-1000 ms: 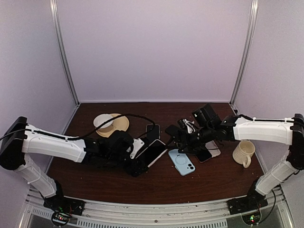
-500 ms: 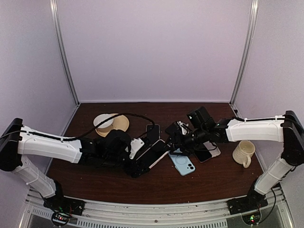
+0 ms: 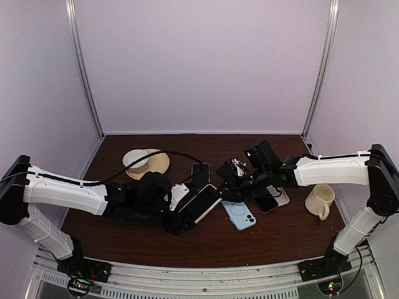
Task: Take the phone out of the phone case
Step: Pass from the left arm to the right
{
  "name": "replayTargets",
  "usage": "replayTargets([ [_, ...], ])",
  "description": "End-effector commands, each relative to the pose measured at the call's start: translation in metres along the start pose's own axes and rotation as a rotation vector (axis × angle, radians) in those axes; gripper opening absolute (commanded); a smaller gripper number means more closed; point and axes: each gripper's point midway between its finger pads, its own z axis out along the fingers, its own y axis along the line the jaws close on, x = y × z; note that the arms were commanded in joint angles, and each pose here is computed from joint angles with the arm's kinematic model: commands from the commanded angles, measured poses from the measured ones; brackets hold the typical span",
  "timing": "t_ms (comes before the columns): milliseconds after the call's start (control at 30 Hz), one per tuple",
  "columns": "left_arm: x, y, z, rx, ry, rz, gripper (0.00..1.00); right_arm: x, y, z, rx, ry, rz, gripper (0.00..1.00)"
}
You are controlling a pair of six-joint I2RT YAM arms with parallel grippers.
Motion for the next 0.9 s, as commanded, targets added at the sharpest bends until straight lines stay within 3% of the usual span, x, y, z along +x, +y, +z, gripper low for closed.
replayTargets([
  [0, -0.041, -0.012, -0.013, 0.04, -0.163, 0.031, 0.58, -0.002, 0.018, 0.0, -0.056, 0.003, -0.032, 0.18],
  [167, -0.042, -0.011, -0.014, 0.033, -0.168, 0.036, 0.62, -0.001, 0.024, -0.003, -0.076, 0.012, -0.043, 0.0],
  [267, -0.042, -0.011, -0.016, 0.029, -0.164, 0.044, 0.82, -0.001, 0.028, -0.007, -0.078, 0.01, -0.061, 0.0],
  [400, -0.044, -0.007, -0.024, 0.003, -0.162, 0.059, 0.97, 0.001, 0.031, -0.011, -0.067, 0.01, -0.106, 0.0],
  [600, -0.05, -0.001, -0.047, -0.044, -0.157, 0.115, 0.98, -0.004, 0.046, -0.026, -0.069, -0.023, -0.232, 0.0],
  [867, -0.071, 0.006, -0.094, -0.113, -0.153, 0.181, 0.97, -0.018, 0.084, -0.062, -0.105, -0.171, -0.492, 0.0],
])
